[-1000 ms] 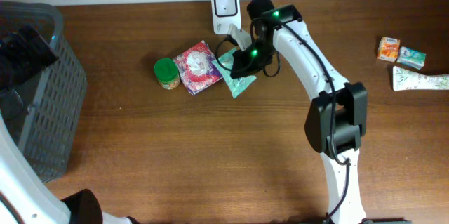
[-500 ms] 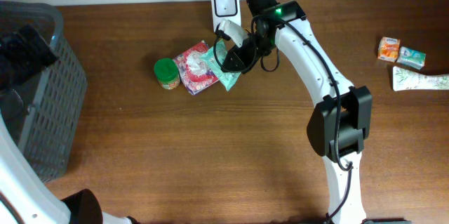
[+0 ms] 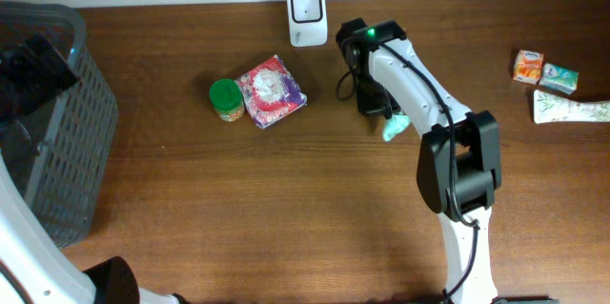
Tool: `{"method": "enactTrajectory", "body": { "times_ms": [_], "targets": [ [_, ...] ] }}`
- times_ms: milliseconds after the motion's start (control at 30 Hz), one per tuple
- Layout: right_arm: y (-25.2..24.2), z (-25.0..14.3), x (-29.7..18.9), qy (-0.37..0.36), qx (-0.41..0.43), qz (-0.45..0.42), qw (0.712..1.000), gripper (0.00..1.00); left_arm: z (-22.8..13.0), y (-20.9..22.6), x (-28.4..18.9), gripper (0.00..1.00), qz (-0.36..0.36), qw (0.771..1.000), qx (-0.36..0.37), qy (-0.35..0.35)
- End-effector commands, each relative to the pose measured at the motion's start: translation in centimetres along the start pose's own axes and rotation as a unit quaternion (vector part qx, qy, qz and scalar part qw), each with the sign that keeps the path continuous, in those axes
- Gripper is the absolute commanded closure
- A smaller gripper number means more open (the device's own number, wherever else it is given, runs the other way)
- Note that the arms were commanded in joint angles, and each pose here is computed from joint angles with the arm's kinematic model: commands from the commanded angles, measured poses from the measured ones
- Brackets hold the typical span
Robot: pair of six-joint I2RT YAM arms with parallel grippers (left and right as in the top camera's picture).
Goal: Scan the item barcode
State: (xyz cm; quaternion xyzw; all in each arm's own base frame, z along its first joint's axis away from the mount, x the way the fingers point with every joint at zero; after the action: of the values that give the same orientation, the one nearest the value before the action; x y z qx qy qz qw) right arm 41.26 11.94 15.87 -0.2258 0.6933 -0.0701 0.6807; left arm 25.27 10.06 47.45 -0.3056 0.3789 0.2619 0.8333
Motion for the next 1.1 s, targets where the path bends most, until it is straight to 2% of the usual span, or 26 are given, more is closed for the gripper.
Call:
{"method": "enactTrajectory", "body": {
  "times_ms": [0,100,167,267,300,333,367,400,467,500,567,633,733,800,900,967,1067],
  "targets": [
    [-0.5,-0.1,1.4,-0.002,0.04,-0.101,0.994,0.92,0.0,0.1,-0.3,0.01,-0.002,1.0,-0.006,-0.002],
    [1.6,0.1,1.3,-0.011,0.035,-0.059,0.998,0.89,0.0,0.1,-0.3,0.01,-0.002,1.0,-0.006,-0.002],
    [4.0,-0.1,2.4,-0.028,0.019,-0.066,0.997,0.86,0.0,0.1,-0.3,0.01,-0.002,1.0,-0.006,-0.002],
    [4.9,-0.8,3.1,-0.018,0.004,-0.073,0.997,0.83,0.0,0.1,-0.3,0.01,-0.002,1.0,-0.006,-0.002],
    [5.2,-0.9,3.1,-0.014,-0.002,-0.065,0.998,0.74,0.0,0.1,-0.3,0.01,-0.002,1.0,-0.006,-0.002],
    [5.9,-1.1,2.9,-0.01,-0.01,-0.044,0.999,0.58,0.0,0.1,-0.3,0.01,-0.002,1.0,-0.006,-0.002],
    [7.2,-1.4,2.6,-0.005,-0.041,-0.005,0.999,0.37,0.0,0.1,-0.3,0.01,-0.002,1.0,-0.006,-0.002],
    [8.1,-1.5,2.2,-0.006,-0.051,0.01,0.999,0.24,0.0,0.1,-0.3,0.01,-0.002,1.0,-0.006,-0.002],
    [9.9,-1.7,-0.2,-0.017,-0.071,0.043,0.996,0.04,0.0,0.1,-0.3,0.01,-0.002,1.0,-0.006,-0.002],
    [10.2,-1.5,-2.4,-0.03,-0.076,0.058,0.995,0.0,0.0,0.1,-0.3,0.01,-0.002,1.0,-0.006,-0.002],
    [10.6,-1.1,-5.4,-0.053,-0.107,0.103,0.987,0.01,0.0,0.1,-0.3,0.01,-0.002,1.0,-0.006,-0.002],
    [10.2,-0.8,-6.8,-0.073,-0.115,0.102,0.985,0.01,0.0,0.1,-0.3,0.01,-0.002,1.0,-0.006,-0.002],
    [7.3,-0.4,-5.7,-0.054,-0.101,0.053,0.992,0.01,0.0,0.1,-0.3,0.01,-0.002,1.0,-0.006,-0.002],
    [6.6,-0.7,-5.2,-0.032,-0.141,0.096,0.985,0.01,0.0,0.1,-0.3,0.01,-0.002,1.0,-0.006,-0.002],
    [7.2,-0.8,-4.3,-0.023,-0.16,0.105,0.981,0.16,0.0,0.1,-0.3,0.01,-0.002,1.0,-0.006,-0.002],
    [7.5,-0.6,-2.4,-0.027,-0.152,0.075,0.985,0.2,0.0,0.1,-0.3,0.01,-0.002,1.0,-0.006,-0.002],
    [8.0,-1.0,-1.0,-0.014,-0.124,0.067,0.99,0.32,0.0,0.1,-0.3,0.01,-0.002,1.0,-0.006,-0.002]
  ]
}}
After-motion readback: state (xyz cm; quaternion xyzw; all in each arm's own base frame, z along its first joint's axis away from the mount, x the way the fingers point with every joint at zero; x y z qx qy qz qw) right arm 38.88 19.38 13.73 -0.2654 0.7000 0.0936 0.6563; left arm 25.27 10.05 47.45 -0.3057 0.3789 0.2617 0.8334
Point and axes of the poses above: each gripper's point midway between its finger pads, its own x axis out along the fingers, its own y axis along the line the jaws close on, z = x × y, the point moved 10 cm from there along -x, back along the fingers, and after that the axes turned 14 degrees about -x, right-handed, at the moved point
